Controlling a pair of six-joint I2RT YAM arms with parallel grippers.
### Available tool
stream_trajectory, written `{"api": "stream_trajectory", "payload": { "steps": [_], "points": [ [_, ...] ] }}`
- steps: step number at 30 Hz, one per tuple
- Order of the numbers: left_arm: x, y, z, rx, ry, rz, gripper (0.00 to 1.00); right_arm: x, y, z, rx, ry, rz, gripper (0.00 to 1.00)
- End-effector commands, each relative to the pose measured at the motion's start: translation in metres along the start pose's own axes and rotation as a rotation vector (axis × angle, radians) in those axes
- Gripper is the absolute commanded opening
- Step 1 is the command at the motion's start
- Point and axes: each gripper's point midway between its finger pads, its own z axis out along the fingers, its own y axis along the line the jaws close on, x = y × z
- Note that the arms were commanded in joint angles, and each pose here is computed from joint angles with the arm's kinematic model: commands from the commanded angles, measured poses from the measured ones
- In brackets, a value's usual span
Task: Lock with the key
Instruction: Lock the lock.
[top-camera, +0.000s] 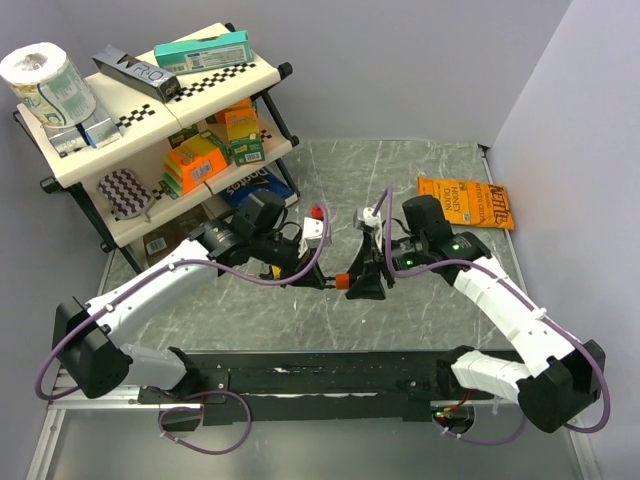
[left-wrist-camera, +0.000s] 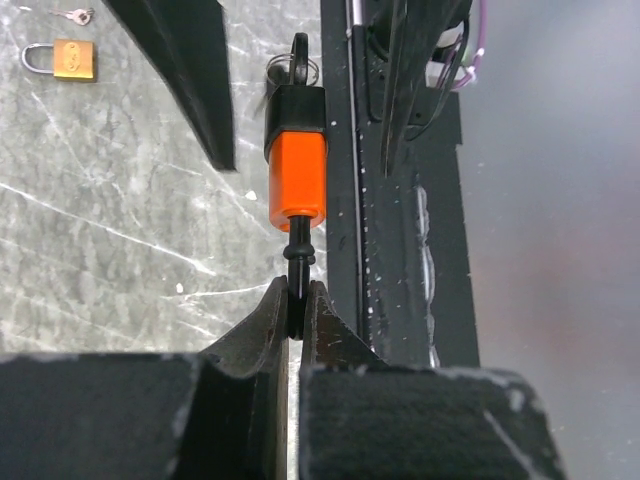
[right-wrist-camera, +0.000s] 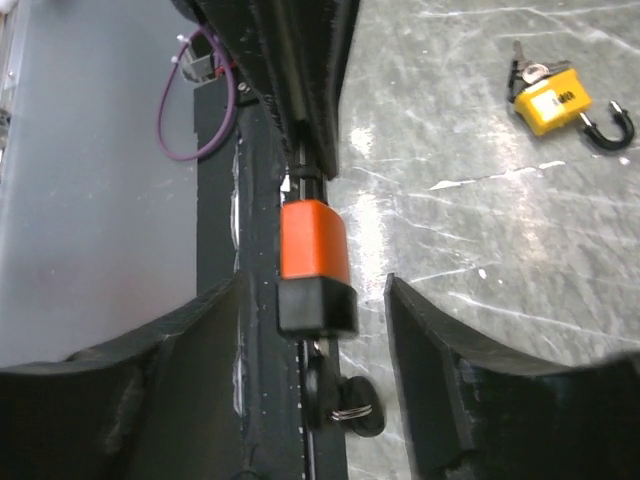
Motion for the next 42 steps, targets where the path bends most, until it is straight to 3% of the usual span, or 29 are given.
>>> {"api": "stream_trajectory", "payload": {
  "steps": [1,10,12,14,17,20,31,36,42],
  "points": [
    [-0.035,-0.008,-0.005,0.045,-0.097,0.045,0.01,-0.005,0.004,0.004,-0.018,0.007,-0.111,0.60],
    [-0.037,-0.009,-0.005,0.076,-0.104,-0.007,0.01,-0.013,0.008,0.007,-0.042,0.011,-0.160,0.21],
    [-0.036,-0.008,-0.004,0.081,-0.102,-0.020,0.01,-0.014,0.010,0.008,-0.054,0.011,-0.159,0.01],
    [-0.034,-0.007,-0.005,0.082,-0.099,-0.036,0.03,-0.017,0.014,0.008,-0.070,0.002,-0.150,0.00],
    [-0.027,-0.008,-0.007,0.094,-0.080,-0.028,0.25,-0.021,0.016,0.007,-0.070,-0.008,-0.134,0.00],
    [-0.016,-0.009,-0.008,0.087,-0.053,-0.026,0.33,-0.024,0.015,0.006,-0.066,-0.016,-0.129,0.00],
    [0.010,0.005,-0.005,0.009,-0.013,-0.028,0.36,-0.031,0.021,0.004,-0.090,-0.033,-0.123,0.00],
    [0.004,0.001,-0.004,0.040,-0.034,-0.017,0.26,-0.031,0.020,0.004,-0.091,-0.032,-0.123,0.00],
    [-0.004,-0.008,-0.006,0.070,-0.064,0.005,0.20,-0.030,0.016,0.006,-0.075,-0.031,-0.101,0.00]
  ]
}}
